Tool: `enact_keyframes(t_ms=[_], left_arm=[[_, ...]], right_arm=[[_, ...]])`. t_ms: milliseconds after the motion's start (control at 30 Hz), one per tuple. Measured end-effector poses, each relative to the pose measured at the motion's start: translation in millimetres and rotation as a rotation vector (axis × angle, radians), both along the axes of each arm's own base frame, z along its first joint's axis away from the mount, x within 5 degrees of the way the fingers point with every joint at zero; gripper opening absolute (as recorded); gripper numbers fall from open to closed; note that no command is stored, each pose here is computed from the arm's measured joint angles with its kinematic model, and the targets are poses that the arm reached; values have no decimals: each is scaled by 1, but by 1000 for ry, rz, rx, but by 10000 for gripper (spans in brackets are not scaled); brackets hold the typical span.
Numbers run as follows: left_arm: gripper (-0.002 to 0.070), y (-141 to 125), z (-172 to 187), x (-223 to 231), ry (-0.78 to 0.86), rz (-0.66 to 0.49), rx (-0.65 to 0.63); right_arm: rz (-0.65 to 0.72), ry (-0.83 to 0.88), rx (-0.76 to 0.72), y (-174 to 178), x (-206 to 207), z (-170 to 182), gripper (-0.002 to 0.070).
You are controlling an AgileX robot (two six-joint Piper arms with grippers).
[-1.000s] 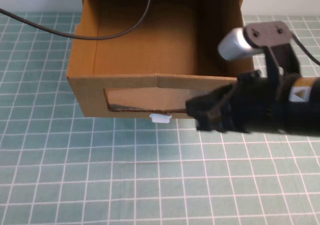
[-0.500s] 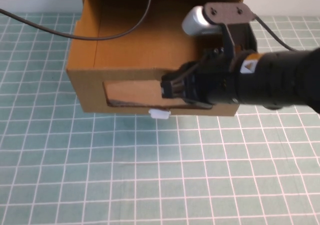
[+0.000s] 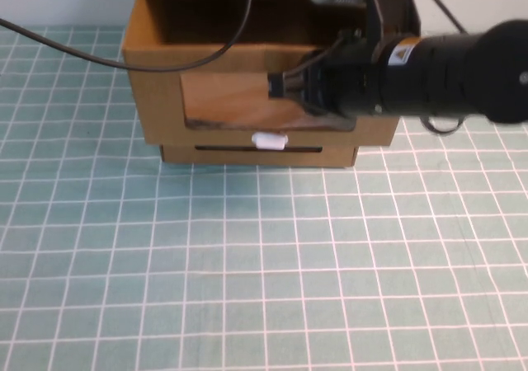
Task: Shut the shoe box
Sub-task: Close the shoe box with your right arm
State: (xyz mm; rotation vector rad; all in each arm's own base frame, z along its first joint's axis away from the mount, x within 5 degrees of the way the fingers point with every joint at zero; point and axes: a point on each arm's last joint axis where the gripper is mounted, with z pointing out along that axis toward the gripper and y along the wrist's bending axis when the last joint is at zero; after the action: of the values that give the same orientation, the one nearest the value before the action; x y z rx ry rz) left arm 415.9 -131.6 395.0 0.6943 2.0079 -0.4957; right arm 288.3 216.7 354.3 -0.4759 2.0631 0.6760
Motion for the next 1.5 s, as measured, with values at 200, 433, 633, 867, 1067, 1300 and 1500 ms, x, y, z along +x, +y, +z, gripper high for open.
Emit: enact_keyframes(t_ms=[200, 433, 633, 867, 1067, 1300, 1500], left_arm=[[-5, 0, 1, 0, -3, 1, -1], [-5, 0, 1, 0, -5, 2, -1], [-5, 0, 1, 0, -2, 0, -1], [-5, 0, 0, 0, 0, -1, 0], [-5, 0, 0, 0, 0, -1, 0], [-5, 0, 0, 0, 1, -2, 1], [-5, 0, 0, 0, 1, -2, 1]], right_arm=[[-28, 6, -3, 0, 23, 0, -11], [-68, 18, -2, -1, 54, -6, -11], [2, 108, -29, 0, 59, -3, -11], [67, 80, 7, 4, 56, 7, -11], [40, 39, 30, 3, 59, 11, -11], [-20, 8, 64, -1, 73, 7, -11], [-92, -51, 91, -1, 88, 0, -11]])
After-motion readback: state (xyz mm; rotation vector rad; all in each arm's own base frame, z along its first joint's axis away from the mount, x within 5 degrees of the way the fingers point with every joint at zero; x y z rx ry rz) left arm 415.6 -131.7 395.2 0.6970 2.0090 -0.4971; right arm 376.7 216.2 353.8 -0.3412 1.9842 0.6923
